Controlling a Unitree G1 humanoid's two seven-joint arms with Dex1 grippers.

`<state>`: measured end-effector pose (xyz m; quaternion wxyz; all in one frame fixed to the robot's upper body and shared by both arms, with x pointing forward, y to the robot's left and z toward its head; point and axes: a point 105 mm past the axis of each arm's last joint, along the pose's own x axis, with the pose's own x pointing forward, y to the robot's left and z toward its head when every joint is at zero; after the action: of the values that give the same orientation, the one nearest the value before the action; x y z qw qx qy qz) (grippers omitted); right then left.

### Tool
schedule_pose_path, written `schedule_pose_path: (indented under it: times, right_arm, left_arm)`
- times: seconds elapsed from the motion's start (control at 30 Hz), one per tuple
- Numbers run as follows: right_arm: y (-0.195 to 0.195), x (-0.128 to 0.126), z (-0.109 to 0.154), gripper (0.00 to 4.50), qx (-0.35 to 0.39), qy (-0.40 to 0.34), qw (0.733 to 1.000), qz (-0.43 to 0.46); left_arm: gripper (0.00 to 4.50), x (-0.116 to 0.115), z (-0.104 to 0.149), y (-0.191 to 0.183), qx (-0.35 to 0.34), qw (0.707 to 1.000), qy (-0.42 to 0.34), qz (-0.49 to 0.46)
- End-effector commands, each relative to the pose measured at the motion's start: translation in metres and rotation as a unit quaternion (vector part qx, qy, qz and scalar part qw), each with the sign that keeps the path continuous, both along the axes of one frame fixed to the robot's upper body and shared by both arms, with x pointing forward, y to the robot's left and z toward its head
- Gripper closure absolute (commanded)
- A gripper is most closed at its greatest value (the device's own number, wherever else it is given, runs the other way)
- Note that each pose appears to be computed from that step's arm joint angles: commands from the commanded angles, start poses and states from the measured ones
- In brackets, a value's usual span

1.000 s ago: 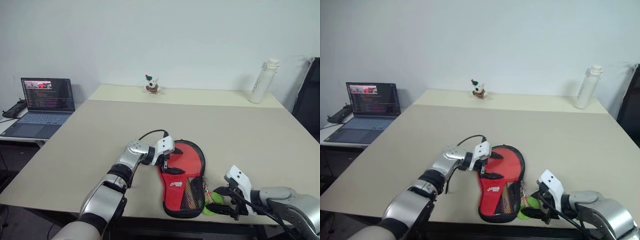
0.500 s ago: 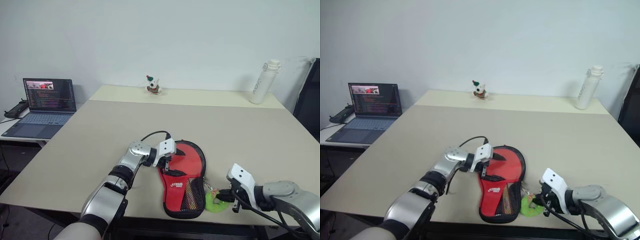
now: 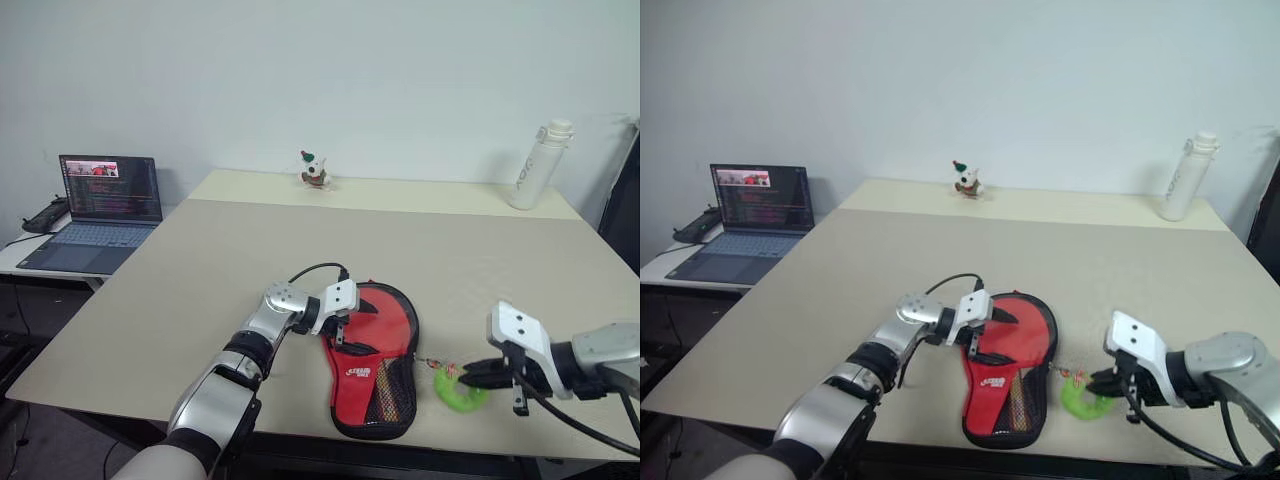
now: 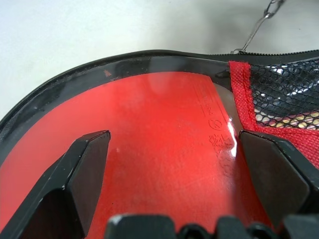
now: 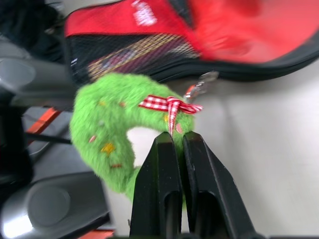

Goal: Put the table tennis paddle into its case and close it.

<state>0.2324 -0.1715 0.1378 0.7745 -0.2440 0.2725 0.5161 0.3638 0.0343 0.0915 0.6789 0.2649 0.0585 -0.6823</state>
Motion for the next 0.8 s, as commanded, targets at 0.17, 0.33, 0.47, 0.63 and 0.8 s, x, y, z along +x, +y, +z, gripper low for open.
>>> schedule_pose_path:
  times: [0.17, 0.33, 0.47, 0.63, 0.8]
  right_arm:
    - [0.031, -0.046, -0.020, 4.45, -0.016, 0.030, 0.990, 0.135]
    - [0.041, -0.074, -0.020, 4.45, -0.006, 0.066, 0.978, 0.196]
    - [0.047, -0.091, -0.018, 4.45, 0.004, 0.093, 0.968, 0.231]
    - [0.063, -0.108, -0.017, 4.45, 0.037, 0.112, 0.958, 0.261]
    - [0.068, -0.104, -0.016, 4.45, 0.038, 0.109, 0.960, 0.255]
  left_arm:
    - [0.00, -0.018, -0.049, 0.004, 0.086, 0.995, 0.047, -0.014]
    - [0.00, -0.016, -0.049, 0.003, 0.090, 0.995, 0.041, -0.009]
    - [0.00, -0.014, -0.048, 0.003, 0.090, 0.995, 0.037, -0.004]
    - [0.00, -0.010, -0.044, 0.000, 0.083, 0.996, 0.031, 0.006]
    - [0.00, -0.009, -0.043, 0.000, 0.080, 0.996, 0.029, 0.009]
